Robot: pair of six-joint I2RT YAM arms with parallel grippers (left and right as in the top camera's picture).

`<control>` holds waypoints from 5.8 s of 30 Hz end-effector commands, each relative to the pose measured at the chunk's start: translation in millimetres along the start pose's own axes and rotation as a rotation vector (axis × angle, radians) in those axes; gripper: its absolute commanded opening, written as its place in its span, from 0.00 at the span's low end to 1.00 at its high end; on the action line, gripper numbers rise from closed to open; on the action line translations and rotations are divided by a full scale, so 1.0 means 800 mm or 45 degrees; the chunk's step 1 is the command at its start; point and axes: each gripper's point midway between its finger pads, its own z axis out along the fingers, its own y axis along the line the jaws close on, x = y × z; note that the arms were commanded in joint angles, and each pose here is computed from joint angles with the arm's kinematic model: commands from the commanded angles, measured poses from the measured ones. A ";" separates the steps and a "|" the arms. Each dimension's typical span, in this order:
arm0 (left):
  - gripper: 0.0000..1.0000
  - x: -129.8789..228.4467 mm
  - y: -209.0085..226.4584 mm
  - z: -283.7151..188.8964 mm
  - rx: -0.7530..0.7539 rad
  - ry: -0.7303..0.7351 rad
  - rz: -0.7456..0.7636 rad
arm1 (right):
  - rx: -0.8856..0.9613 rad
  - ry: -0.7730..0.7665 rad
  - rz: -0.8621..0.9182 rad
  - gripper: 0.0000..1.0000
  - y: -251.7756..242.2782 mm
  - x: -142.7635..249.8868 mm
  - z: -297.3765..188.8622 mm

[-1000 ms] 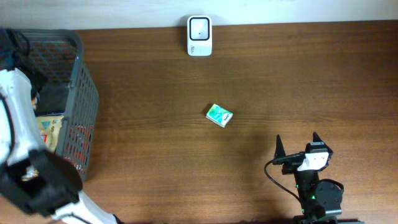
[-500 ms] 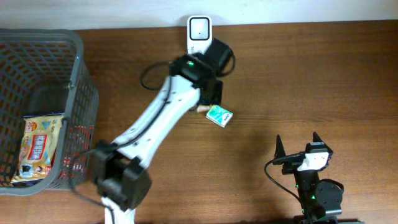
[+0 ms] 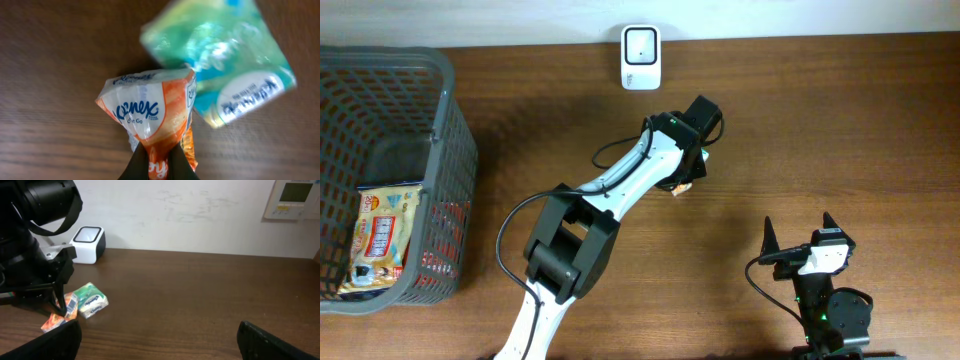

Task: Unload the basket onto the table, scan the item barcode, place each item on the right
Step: 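Carry the orange tissue pack from basket to table with left gripper, then lift the white-yellow snack bag from basket onto table with left gripper, then move the red candy bag from basket onto table with left gripper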

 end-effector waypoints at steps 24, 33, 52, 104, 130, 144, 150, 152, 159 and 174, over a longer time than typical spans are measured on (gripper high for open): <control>0.99 -0.113 0.332 -0.573 -0.616 -1.148 -0.360 | -0.002 0.006 0.009 0.99 0.001 0.004 0.000; 0.99 -0.080 0.600 -0.452 -0.796 -0.599 -0.769 | -0.002 0.006 0.009 0.98 0.001 0.004 0.000; 0.92 0.011 0.679 -0.087 -0.599 0.007 -0.534 | -0.002 0.006 0.008 0.98 0.001 0.004 0.000; 0.99 -0.135 0.194 -0.347 -0.098 -0.615 0.349 | -0.002 0.006 0.008 0.98 0.001 0.004 0.000; 0.76 0.038 0.641 -0.133 -0.469 0.317 -0.831 | -0.002 0.006 0.009 0.99 0.001 0.004 0.000; 0.00 0.037 0.617 -0.101 -0.295 0.342 -0.853 | -0.002 0.006 0.008 0.98 0.001 0.004 0.000; 0.00 -0.116 0.617 -0.372 -0.309 -0.313 -0.804 | -0.002 0.006 0.009 0.98 0.001 0.004 0.000; 0.00 -0.130 0.586 -0.475 -0.240 -0.611 -0.751 | -0.002 0.006 0.009 0.98 0.001 0.004 0.000; 0.00 -0.069 0.322 -0.665 0.389 -1.146 0.102 | -0.002 0.006 0.008 0.99 0.001 0.004 0.000; 0.02 0.019 0.060 -0.165 0.461 -0.117 0.715 | -0.002 0.006 0.009 0.99 0.001 0.004 0.000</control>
